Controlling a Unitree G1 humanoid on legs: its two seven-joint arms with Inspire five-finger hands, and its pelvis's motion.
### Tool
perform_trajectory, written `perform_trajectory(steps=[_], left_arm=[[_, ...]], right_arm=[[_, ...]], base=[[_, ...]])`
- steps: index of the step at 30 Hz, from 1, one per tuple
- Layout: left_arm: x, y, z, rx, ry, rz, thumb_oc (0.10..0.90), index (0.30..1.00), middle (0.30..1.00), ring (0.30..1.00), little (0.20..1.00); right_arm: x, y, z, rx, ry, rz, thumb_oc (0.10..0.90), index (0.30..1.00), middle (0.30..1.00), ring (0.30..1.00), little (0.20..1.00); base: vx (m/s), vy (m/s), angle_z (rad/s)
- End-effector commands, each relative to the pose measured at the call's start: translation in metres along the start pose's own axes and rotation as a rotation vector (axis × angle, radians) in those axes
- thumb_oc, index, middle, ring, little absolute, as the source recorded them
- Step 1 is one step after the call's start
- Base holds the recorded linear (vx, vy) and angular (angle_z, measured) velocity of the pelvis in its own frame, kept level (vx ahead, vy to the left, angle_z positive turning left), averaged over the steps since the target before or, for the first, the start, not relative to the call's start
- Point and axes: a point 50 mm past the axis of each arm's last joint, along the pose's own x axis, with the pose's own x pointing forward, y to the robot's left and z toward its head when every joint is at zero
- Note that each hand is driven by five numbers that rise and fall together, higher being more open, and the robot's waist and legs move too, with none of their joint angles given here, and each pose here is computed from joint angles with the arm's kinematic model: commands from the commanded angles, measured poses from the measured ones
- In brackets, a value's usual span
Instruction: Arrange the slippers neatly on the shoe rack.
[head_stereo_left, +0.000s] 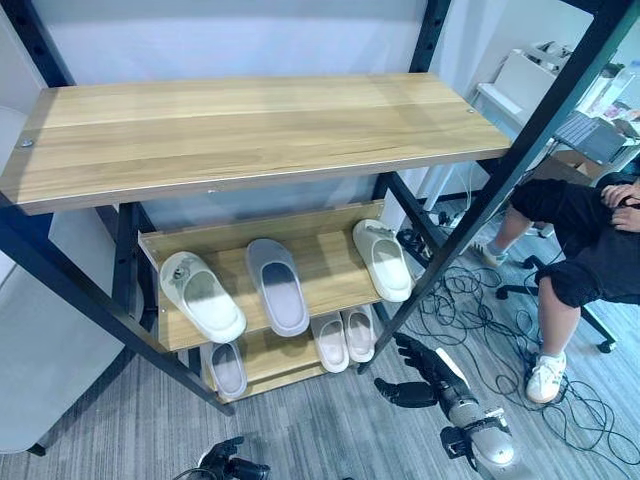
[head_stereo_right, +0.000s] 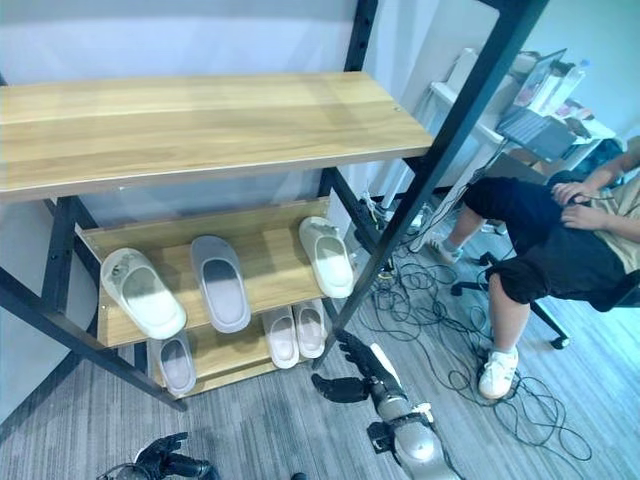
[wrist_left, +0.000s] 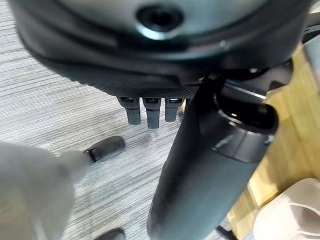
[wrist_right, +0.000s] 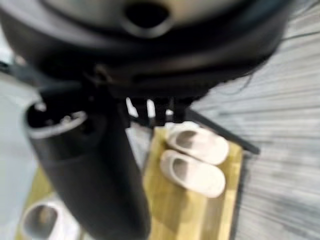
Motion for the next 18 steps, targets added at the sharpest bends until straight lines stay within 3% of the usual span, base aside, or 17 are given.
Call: perform_trajectory(steps=[1,11,18], left_arm=[[0.003,0.011,0.012,0.0,-0.032,0.039,0.8,0.9,0.9,0.9,0.9],[0.002,0.001,0.01,0.001,-0.03,0.015,0.8,0.9,0.9,0.9,0.9],[0.001,-0.005,0.002,-0.002,-0.011,0.001,0.8,0.9,0.9,0.9,0.9]], right_arm=[[0.004,-0.016,0.063,-0.04,-0.325,-0.036,0.8,0.9,0.9,0.9,0.9],[-0.016,-0.032,0.125,-0.134,-0.607,-0.127,0.8,0.9,0.9,0.9,0.9],[-0.007,-0.038,0.142,-0.162,-0.671,-0.18,0.8,0.9,0.9,0.9,0.9]], base=[[0.0,0.0,0.0],[0.01,0.004,0.0],[0.03,-0.001,0.0]])
